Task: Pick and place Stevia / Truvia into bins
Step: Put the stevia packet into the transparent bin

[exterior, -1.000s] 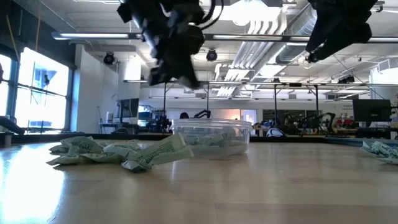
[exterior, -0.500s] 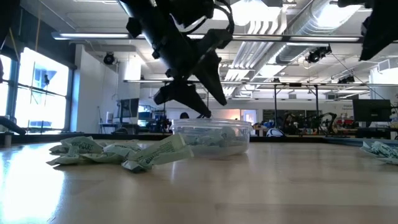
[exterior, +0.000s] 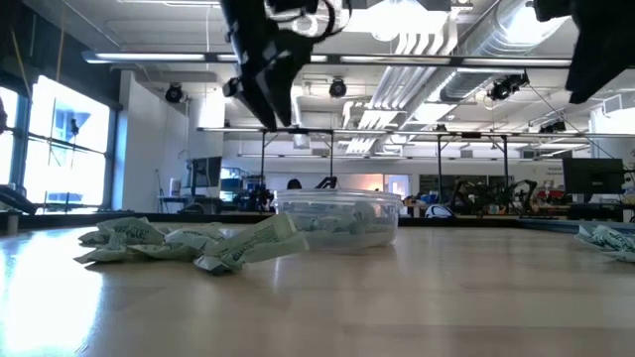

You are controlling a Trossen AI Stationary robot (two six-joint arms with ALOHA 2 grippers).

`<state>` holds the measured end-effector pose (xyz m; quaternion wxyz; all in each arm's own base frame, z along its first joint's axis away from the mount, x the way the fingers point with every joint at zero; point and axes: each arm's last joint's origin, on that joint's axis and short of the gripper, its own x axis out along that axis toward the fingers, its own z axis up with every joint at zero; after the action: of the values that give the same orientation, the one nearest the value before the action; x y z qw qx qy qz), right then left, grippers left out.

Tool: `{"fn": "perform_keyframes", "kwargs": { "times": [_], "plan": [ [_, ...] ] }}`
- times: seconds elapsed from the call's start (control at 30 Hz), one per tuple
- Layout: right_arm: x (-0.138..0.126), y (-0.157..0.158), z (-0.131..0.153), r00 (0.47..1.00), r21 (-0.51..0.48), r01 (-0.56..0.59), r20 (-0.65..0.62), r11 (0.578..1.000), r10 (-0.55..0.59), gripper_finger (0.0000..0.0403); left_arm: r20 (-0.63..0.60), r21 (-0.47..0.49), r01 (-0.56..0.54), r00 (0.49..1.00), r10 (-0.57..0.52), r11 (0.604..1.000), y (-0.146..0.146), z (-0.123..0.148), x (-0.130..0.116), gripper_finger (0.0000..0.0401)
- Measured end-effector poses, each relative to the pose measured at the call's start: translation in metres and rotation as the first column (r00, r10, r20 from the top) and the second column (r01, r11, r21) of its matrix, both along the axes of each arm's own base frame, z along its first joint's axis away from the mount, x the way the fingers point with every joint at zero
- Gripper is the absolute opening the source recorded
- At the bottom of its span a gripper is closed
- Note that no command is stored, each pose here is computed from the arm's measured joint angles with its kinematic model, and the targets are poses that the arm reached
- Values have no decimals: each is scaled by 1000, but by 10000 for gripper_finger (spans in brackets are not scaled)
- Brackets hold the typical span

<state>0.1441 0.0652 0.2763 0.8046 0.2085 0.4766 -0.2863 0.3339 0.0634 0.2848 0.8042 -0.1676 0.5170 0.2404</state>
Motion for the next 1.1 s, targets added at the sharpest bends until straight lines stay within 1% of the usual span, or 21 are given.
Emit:
{"fn": "perform_keyframes", "kwargs": {
  "times": [0.07, 0.1, 0.17, 0.2, 0.27, 0.3, 0.33, 0.4, 0.47, 0.5, 0.67, 0.73, 0.8, 0.83, 0.93, 1.0, 1.1],
  "plan": [
    [4, -5, 0, 1000, -1, 23, 10, 1000, -22, 259, -32, -4, 46, 998, -46, 999, 20, -7, -3, 209],
    [6, -7, 1, 999, 5, 38, 15, 999, -39, 259, -26, -17, 52, 998, -53, 998, 31, -12, -2, 204],
    [9, -11, 1, 997, 20, 66, 28, 998, -66, 259, -70, -73, 65, 995, -70, 995, 49, -28, -6, 198],
    [10, -12, 1, 996, 26, 81, 37, 996, -82, 259, -94, -87, 93, 990, -101, 992, 56, -34, -8, 196],
    [12, -15, 1, 991, 42, 116, 56, 992, -118, 259, -103, -51, 213, 971, -218, 976, 66, -42, -7, 193],
    [13, -16, 2, 989, 49, 134, 62, 990, -136, 259, -123, -30, 301, 945, -302, 953, 67, -46, -8, 193],
    [14, -17, 2, 986, 55, 150, 67, 987, -153, 259, -149, -12, 388, 911, -385, 922, 67, -51, -9, 193],
    [15, -19, 2, 980, 70, 179, 77, 981, -185, 259, -174, 40, 539, 833, -526, 841, 66, -63, -7, 194],
    [17, -22, 2, 973, 81, 209, 86, 974, -216, 259, -189, 76, 627, 773, -606, 776, 66, -72, -8, 194],
    [17, -23, 2, 969, 85, 223, 90, 971, -230, 259, -191, 86, 650, 754, -628, 755, 66, -75, -8, 193],
    [22, -32, 4, 945, 52, 288, 146, 956, -293, 259, -198, 113, 702, 709, -677, 703, 65, -93, -11, 180],
    [23, -36, 4, 936, 40, 312, 162, 949, -314, 259, -190, 102, 715, 697, -691, 692, 64, -101, -11, 176],
    [25, -40, 5, 929, 34, 325, 174, 945, -326, 259, -194, 90, 719, 692, -696, 689, 66, -108, -13, 173],
    [26, -42, 5, 925, 32, 334, 180, 942, -334, 259, -193, 101, 724, 687, -700, 682, 67, -111, -10, 173],
    [29, -47, 6, 916, 31, 351, 196, 936, -350, 259, -212, 72, 721, 686, -696, 689, 68, -123, -9, 175],
    [29, -49, 6, 912, 27, 359, 202, 933, -357, 259, -222, 83, 720, 688, -691, 689, 69, -128, -6, 178],
    [30, -51, 6, 906, 24, 371, 208, 928, -368, 259, -228, 71, 723, 683, -694, 687, 70, -136, -4, 183]
  ]
}}
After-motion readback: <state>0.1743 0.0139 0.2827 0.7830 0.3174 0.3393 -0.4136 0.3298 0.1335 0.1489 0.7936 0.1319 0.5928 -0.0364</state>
